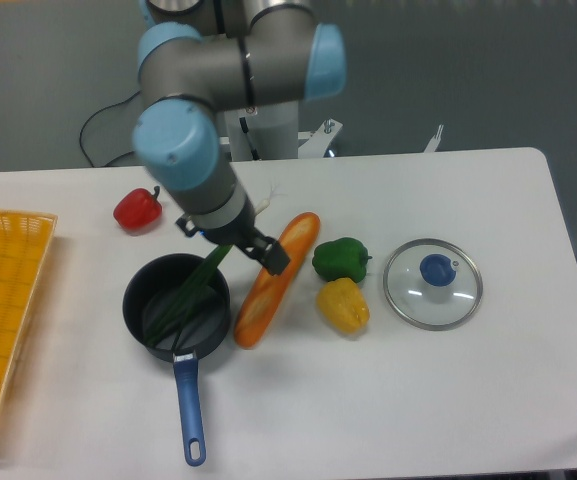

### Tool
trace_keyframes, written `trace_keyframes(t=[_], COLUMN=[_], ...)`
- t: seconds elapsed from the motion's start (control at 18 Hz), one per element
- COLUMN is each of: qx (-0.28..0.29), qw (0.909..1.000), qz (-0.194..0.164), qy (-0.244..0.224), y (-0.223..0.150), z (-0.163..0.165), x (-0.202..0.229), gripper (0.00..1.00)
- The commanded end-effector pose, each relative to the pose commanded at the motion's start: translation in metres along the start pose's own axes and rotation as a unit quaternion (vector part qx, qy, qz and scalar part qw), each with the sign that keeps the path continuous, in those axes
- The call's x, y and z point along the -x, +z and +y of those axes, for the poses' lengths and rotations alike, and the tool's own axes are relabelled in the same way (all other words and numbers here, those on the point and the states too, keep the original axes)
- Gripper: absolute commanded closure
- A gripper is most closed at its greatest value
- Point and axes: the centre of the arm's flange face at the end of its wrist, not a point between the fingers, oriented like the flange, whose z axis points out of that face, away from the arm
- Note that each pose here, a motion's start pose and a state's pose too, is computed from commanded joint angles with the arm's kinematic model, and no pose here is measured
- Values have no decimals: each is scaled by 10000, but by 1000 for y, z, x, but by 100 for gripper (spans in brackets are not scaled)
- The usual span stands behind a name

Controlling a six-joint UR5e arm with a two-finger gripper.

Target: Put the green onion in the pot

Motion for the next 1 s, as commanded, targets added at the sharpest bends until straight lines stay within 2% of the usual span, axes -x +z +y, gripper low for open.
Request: trace_keyframes(t=[0.17,0.44,1.0], qx=[-19,-16,-67], qw=[9995,9994,9972], qz=[-10,17,128], qy=[317,332,728], y=[-3,-1,5], z=[26,62,135], x=[19,45,85], gripper=[0,0,0])
